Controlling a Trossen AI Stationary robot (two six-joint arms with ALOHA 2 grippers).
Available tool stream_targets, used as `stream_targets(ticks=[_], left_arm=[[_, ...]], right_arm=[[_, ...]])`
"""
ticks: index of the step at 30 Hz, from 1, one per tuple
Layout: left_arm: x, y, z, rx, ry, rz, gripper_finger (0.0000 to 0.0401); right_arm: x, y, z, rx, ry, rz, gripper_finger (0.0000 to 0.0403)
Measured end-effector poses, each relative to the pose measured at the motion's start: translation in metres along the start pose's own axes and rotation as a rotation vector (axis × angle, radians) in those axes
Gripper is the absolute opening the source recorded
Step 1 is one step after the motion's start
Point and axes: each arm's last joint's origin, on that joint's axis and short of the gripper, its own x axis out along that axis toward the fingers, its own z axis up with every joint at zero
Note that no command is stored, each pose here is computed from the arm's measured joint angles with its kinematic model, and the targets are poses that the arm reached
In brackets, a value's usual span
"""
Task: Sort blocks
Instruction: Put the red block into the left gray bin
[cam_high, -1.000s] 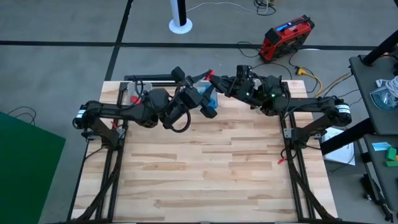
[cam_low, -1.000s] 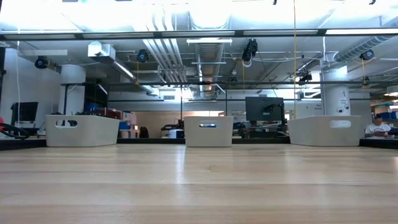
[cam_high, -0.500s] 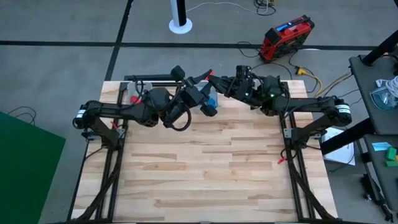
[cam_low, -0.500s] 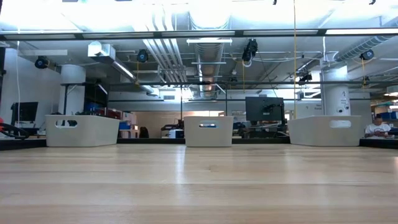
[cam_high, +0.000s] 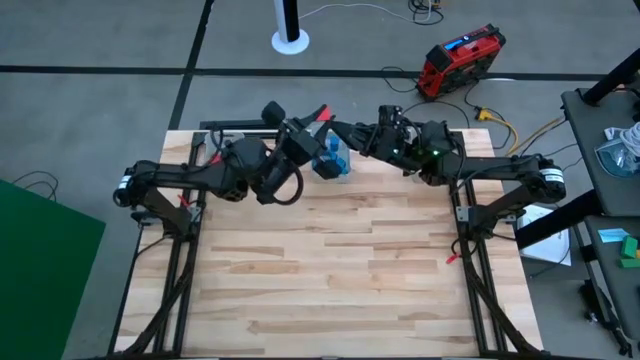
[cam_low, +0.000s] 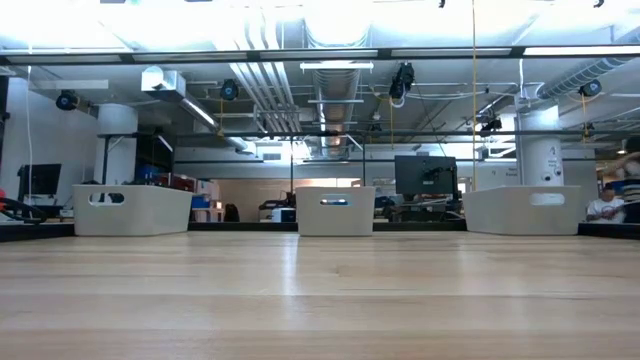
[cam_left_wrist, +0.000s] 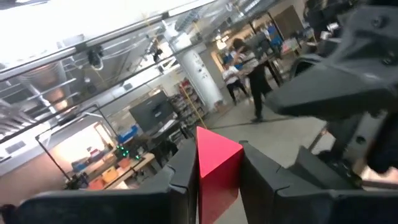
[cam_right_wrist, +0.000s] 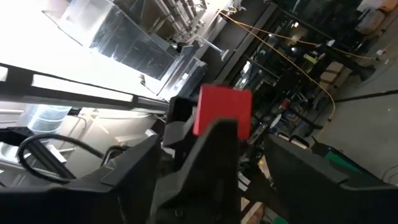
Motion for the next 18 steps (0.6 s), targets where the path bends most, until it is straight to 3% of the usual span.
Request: stream_targets(ticks=[4,10,14,18], left_arm=[[-0.003,0.01,-0.003,0.018,0.054,-0.002,0.0063],[-0.009,0.047,-0.025,-0.036,0.245,-0.006,0.0063],[-0.018,0.077,-0.063,-0.172,0.494,-0.04,0.0063],[-0.028,0.103,-0.107,-0.285,0.854,-0.02,0.0063]], right_arm=[[-0.001,0.0,0.001,0.003,0.003,-0.011,0.0282],[-0.005,0.002,0.004,-0.023,0.032,-0.056,0.0254],[-0.01,0.005,0.006,-0.053,0.057,-0.089,0.0229],[-0.011,0.004,0.006,-0.081,0.073,-0.11,0.0209]])
